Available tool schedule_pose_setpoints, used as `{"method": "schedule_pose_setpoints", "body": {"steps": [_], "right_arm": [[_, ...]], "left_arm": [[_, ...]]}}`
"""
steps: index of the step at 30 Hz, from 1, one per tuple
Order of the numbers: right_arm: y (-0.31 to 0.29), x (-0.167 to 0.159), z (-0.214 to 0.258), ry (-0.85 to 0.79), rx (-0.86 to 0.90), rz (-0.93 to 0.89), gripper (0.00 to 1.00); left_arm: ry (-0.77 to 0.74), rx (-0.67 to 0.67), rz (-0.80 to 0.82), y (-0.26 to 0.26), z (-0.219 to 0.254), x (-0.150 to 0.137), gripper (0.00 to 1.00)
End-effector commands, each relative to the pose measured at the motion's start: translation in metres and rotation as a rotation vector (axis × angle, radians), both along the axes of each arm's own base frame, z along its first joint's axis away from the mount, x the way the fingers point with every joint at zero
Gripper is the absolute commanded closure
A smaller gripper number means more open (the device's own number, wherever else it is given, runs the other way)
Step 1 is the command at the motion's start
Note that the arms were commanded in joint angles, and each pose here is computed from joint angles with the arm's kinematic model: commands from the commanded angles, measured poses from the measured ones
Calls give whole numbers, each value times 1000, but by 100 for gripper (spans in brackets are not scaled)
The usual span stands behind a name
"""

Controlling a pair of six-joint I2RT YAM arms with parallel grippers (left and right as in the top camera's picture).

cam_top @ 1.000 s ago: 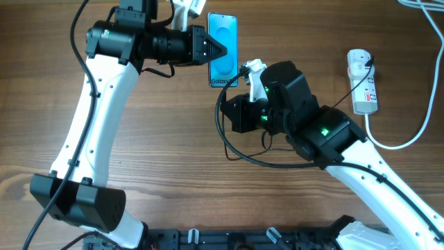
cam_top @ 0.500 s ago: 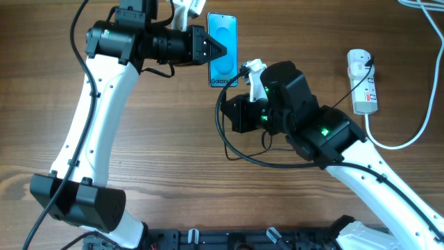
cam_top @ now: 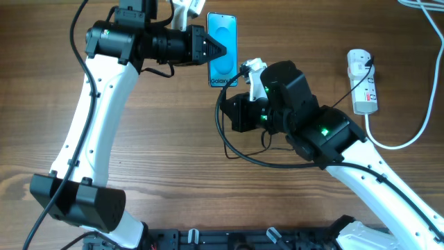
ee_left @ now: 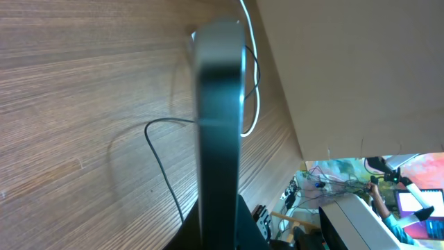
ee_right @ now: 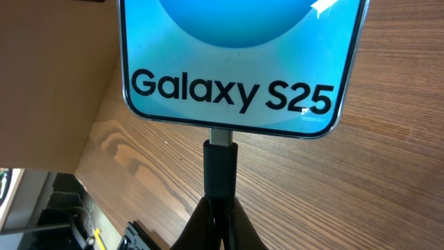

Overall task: Plug charger to phone and switch on socket
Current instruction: 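Push the USB-C plug up into the phone's bottom port with the right gripper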

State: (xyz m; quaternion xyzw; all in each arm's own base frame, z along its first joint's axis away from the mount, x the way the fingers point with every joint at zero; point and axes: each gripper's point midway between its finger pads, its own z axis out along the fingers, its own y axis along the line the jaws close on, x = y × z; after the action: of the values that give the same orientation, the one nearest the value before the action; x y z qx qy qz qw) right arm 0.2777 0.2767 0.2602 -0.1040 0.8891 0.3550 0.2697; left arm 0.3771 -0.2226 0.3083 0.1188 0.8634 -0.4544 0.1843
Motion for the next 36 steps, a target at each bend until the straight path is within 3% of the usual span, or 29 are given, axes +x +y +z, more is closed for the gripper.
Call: {"method": "schedule_pose_setpoints", "body": {"steps": [1,36], "right_arm": [[1,5,5,-10,5,-20,96],[0,12,-1,-13,-12,-43,96]], "left_arm": [[-11,-12,-16,-2,3,-2,96],[6,-27,-30,-4,4,-6,96]]}}
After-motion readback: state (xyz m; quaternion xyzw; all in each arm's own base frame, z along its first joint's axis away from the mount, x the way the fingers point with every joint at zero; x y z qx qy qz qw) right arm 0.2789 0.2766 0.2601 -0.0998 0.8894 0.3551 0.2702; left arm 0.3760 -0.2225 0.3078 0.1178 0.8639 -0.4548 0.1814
